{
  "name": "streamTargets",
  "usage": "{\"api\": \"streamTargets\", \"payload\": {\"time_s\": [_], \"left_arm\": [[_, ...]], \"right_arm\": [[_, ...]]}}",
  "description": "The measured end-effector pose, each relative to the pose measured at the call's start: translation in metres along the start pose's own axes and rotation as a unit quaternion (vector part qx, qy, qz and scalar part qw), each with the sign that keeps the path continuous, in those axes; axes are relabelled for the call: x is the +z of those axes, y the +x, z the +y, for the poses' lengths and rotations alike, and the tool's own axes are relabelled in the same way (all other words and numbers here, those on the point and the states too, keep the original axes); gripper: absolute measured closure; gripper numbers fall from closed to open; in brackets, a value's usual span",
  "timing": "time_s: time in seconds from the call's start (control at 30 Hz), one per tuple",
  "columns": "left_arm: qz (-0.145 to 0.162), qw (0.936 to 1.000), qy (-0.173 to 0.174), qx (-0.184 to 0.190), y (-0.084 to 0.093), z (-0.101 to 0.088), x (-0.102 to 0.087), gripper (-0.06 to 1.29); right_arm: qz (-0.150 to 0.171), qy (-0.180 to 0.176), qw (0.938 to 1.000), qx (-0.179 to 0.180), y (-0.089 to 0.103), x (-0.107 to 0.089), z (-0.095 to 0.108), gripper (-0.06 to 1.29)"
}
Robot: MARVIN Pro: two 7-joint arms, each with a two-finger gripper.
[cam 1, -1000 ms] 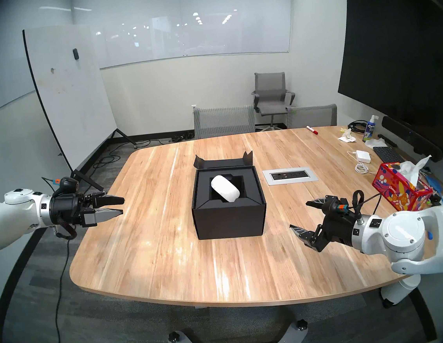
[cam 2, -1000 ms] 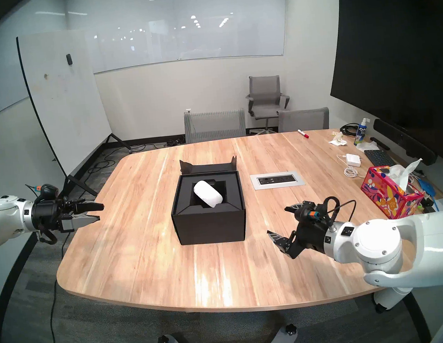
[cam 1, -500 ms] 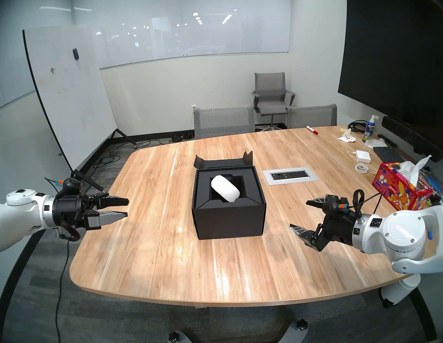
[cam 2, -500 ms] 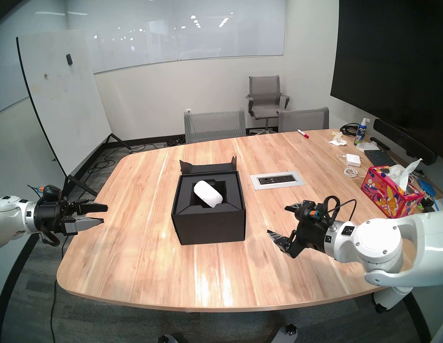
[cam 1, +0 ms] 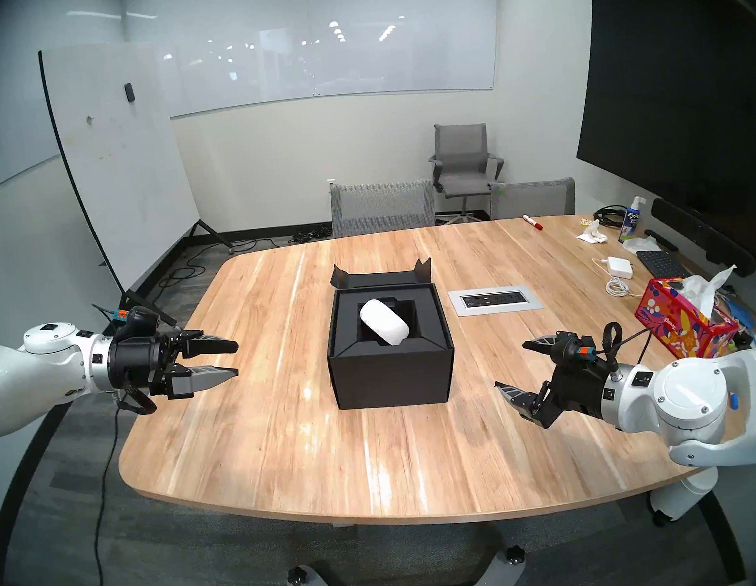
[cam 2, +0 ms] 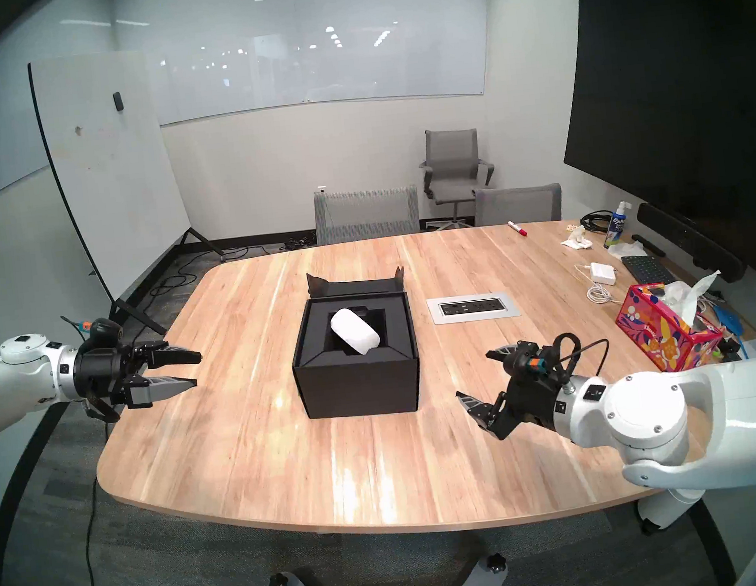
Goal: Open the box and place the mouse inside
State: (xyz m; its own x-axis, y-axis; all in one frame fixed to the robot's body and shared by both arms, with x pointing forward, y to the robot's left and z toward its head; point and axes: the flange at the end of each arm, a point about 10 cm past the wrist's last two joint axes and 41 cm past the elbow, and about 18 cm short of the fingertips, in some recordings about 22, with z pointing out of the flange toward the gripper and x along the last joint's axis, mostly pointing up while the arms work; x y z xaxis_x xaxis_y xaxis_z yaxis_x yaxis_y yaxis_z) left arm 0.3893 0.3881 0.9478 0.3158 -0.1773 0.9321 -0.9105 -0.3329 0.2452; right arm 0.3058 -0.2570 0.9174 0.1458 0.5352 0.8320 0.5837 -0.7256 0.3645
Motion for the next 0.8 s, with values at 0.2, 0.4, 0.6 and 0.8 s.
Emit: {"api": "streamTargets", "payload": {"time_s": [0.2, 0.4, 0.6, 0.8], "left_arm": [[-0.006, 1.0, -0.001, 0.001, 0.004, 0.006, 0.018, -0.02], [-0.014, 0.9999, 0.001, -0.003, 0.006, 0.01, 0.026, -0.02], [-0.019, 0.9998, 0.005, -0.001, 0.005, 0.012, 0.026, -0.02], [-0.019, 0.9997, 0.011, 0.005, 0.004, 0.011, 0.024, -0.02]], "right_arm": [[0.001, 0.0, 1.0, 0.0, 0.001, 0.0, 0.001, 0.02], [0.001, 0.0, 1.0, 0.0, 0.001, 0.0, 0.001, 0.02], [0.0, 0.001, 1.0, 0.0, 0.0, -0.001, 0.0, 0.02], [0.0, 0.001, 1.0, 0.0, 0.0, -0.001, 0.0, 0.02]]}}
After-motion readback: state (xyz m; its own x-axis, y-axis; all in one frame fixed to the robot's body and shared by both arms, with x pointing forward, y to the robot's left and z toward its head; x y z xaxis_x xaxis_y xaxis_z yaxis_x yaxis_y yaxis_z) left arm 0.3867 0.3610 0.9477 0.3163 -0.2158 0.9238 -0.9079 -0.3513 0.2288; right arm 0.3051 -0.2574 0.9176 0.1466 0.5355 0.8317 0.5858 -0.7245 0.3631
